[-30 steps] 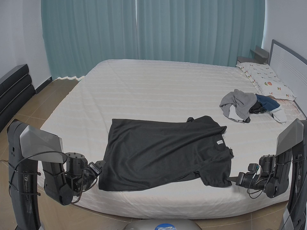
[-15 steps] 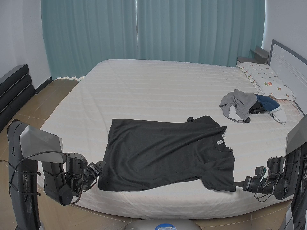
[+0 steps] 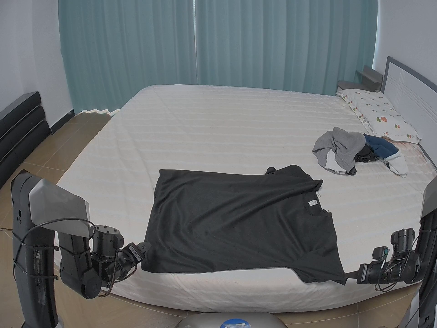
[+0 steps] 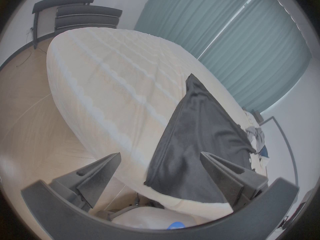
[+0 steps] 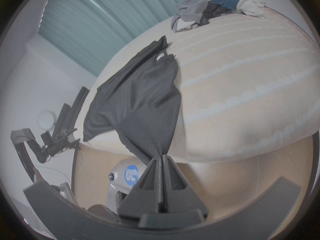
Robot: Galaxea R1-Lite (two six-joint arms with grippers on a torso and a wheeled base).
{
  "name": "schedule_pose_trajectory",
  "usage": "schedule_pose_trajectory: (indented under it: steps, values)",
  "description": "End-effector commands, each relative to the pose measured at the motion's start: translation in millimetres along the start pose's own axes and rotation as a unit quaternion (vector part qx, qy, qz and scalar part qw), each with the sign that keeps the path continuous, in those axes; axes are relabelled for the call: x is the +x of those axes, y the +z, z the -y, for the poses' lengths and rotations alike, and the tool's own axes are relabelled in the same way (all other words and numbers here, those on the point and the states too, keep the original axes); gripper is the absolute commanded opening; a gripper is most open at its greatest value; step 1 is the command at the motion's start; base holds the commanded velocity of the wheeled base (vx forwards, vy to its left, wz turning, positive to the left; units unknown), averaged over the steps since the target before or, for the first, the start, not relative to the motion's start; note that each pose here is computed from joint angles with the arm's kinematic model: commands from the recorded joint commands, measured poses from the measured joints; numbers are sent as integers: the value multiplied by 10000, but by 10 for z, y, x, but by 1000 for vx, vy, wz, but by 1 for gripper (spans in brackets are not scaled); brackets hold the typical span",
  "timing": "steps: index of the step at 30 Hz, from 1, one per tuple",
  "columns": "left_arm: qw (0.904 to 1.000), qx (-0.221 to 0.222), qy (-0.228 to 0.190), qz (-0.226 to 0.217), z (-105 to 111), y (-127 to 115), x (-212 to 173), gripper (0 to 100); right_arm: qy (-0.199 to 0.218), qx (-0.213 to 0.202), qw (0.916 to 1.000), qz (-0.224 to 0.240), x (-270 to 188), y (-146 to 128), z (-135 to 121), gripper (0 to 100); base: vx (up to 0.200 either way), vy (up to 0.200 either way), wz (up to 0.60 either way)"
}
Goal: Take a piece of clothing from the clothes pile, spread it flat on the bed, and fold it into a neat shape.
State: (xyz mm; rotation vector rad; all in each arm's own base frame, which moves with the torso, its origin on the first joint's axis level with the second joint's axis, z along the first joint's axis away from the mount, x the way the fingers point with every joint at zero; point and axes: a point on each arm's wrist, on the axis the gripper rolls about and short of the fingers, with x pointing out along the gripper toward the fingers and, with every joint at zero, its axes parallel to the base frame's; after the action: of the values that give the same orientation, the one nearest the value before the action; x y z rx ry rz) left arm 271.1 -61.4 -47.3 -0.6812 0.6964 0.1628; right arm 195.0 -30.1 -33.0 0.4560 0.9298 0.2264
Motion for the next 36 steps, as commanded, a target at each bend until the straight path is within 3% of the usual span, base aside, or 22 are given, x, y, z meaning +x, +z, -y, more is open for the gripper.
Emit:
schedule_pose_trajectory:
  steps: [1,4,14,19,28,29,36]
  values:
    - [9993,259,126,-244,-40,-124,-82,100,-114,-43,9997,-196,-76,-73,41,0,0,0,0]
    - [9958,815,117,-406,-59,-206,-174,100,-209,-139,9995,-206,-113,-87,110,0,0,0,0]
    - [9919,1139,-310,-476,61,-365,-104,100,51,-310,9991,-275,-60,-99,71,0,0,0,0]
    - [9823,1744,-297,-614,8,-454,-8,100,203,-446,9984,-292,2,-99,21,0,0,0,0]
    - [9808,1847,-441,-443,82,-456,130,100,233,-490,9982,-258,14,-92,16,0,0,0,0]
    - [9808,1847,-441,-443,82,-456,130,0,233,-486,9982,-251,14,-90,16,0,0,0,0]
    - [9809,1843,-420,-456,72,-460,120,0,233,-486,9982,-251,12,-90,15,0,0,0,0]
